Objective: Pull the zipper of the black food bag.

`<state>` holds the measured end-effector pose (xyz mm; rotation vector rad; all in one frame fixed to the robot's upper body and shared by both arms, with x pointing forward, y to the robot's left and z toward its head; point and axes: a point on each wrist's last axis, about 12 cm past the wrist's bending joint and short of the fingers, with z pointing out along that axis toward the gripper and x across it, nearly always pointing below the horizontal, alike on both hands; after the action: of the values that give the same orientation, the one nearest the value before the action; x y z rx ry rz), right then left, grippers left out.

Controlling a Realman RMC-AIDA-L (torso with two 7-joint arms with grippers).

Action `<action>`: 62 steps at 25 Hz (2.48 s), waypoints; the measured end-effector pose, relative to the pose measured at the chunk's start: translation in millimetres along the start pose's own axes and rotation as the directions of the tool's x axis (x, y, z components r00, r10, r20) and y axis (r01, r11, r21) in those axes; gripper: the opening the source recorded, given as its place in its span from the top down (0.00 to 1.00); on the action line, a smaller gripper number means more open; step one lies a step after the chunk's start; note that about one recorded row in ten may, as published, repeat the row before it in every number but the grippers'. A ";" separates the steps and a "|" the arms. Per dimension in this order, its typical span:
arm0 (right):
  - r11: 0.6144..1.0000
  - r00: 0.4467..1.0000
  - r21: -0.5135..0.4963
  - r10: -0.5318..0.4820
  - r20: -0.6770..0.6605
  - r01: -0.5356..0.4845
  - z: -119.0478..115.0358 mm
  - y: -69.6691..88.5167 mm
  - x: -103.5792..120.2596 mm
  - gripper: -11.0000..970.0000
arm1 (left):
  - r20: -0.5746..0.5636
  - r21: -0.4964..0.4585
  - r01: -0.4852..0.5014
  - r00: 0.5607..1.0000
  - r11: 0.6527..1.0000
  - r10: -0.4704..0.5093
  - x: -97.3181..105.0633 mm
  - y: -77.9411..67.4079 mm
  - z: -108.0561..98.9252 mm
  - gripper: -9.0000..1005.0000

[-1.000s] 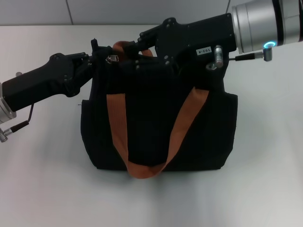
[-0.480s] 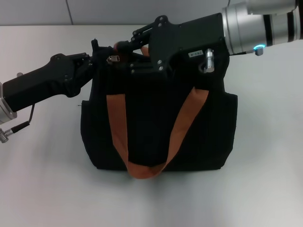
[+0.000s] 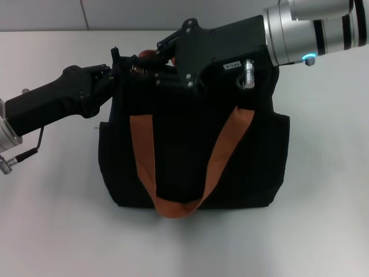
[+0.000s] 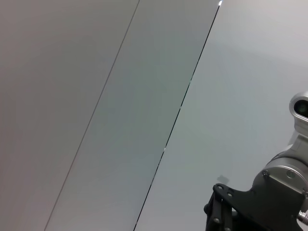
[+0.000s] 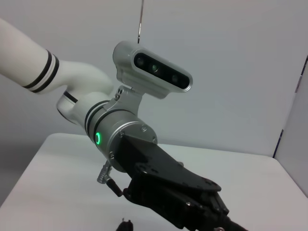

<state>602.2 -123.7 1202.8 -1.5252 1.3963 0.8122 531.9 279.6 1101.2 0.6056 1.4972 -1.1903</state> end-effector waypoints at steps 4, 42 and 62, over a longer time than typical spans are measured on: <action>1.000 1.000 0.001 -0.001 0.000 0.001 0.1 -0.2 -0.2 0.75 | 0.001 0.001 0.002 1.000 1.000 -0.002 0.3 -0.2 0.3 0.90; 0.998 0.986 -0.042 -0.047 -0.160 0.040 11.0 -6.6 -28.2 0.99 | 0.036 -0.083 -0.028 0.999 0.996 0.031 8.2 -0.6 -18.7 0.89; 0.993 0.933 -0.099 -0.096 -0.348 0.066 23.7 -10.8 -55.7 0.99 | 0.057 -0.126 -0.034 0.997 0.991 0.042 15.0 -4.0 -31.8 0.89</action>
<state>606.7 -80.0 1245.7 -1.8505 1.5568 0.5708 510.7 303.5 1086.1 0.5080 1.4908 -1.0680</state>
